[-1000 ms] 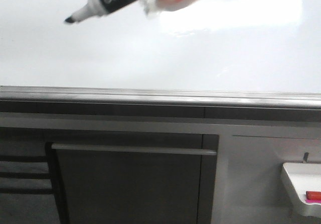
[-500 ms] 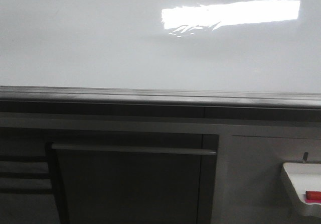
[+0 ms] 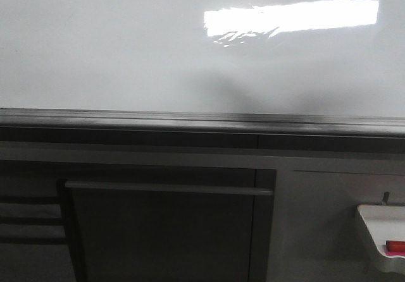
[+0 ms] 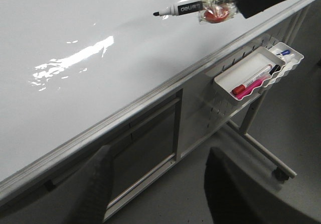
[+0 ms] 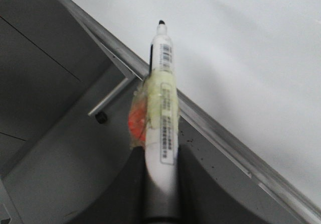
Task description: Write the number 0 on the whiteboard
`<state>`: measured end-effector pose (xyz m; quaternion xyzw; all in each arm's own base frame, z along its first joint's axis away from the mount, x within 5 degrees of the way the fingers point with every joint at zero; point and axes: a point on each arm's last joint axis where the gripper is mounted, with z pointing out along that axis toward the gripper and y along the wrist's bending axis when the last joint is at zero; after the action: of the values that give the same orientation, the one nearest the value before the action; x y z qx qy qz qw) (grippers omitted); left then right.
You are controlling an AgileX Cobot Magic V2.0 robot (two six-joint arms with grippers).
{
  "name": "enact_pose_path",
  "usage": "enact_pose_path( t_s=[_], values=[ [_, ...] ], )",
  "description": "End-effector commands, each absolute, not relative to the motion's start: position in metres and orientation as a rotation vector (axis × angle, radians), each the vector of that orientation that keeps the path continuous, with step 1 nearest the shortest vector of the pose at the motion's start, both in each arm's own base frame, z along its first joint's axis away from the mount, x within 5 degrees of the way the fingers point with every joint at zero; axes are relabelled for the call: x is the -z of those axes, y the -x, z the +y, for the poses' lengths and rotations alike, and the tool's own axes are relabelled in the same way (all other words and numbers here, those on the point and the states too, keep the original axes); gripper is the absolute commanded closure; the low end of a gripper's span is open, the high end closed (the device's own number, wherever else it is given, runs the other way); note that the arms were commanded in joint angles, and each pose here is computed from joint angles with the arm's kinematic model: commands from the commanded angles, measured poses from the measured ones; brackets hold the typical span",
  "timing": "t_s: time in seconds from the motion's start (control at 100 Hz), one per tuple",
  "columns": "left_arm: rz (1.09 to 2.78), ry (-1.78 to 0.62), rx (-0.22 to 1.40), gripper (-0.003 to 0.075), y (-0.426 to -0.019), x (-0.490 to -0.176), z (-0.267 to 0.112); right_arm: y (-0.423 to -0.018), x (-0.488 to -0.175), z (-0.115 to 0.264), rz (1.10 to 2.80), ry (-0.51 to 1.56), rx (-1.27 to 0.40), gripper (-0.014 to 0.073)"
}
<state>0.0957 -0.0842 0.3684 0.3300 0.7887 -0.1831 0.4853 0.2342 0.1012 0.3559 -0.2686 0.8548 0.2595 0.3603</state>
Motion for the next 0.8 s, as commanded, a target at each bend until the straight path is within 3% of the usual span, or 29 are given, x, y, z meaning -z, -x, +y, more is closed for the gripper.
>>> enact_pose_path(
  t_s=[0.0,0.13,0.63,0.79],
  values=[
    [1.834,-0.737,0.488,0.0344,-0.098,-0.383,-0.086,-0.243,-0.379,0.098,2.184,0.631,-0.614,0.0631],
    [1.834,-0.737,0.488,0.0344,-0.098,-0.383,-0.086,-0.254,-0.381,0.094,2.269,0.629,-0.521,0.0631],
    [1.805,-0.722,0.49,0.0344,-0.099,-0.386,-0.086,-0.292,-0.367,0.104,2.321,0.633,-0.538,0.0631],
    [1.789,-0.714,0.492,0.0344,-0.099,-0.388,-0.086,-0.305,-0.355,0.116,2.418,0.72,-0.584,0.0631]
  ],
)
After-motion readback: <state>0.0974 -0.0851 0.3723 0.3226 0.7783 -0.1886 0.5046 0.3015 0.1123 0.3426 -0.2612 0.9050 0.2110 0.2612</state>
